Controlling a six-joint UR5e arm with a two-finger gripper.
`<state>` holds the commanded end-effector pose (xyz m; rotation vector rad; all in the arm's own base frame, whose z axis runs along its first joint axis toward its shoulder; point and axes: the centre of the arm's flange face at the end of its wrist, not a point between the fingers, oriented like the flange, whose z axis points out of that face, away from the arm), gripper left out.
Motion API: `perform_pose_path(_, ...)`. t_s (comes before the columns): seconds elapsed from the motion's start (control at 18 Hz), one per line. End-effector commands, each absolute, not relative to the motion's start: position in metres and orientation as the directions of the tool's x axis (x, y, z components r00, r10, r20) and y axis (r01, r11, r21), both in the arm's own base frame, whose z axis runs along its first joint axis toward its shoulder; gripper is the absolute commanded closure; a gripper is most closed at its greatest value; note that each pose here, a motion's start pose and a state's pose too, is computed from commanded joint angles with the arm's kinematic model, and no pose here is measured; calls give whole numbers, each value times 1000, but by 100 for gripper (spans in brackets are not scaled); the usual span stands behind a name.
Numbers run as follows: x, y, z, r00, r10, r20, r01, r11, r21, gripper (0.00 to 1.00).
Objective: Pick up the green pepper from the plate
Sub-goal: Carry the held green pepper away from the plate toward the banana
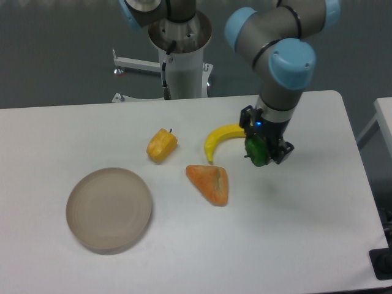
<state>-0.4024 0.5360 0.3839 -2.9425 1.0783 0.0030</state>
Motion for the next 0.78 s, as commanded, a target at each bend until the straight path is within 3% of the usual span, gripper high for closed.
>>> perform_pose_path(0.78,-401,544,373,757,-653,9,-653,-757,-12,78)
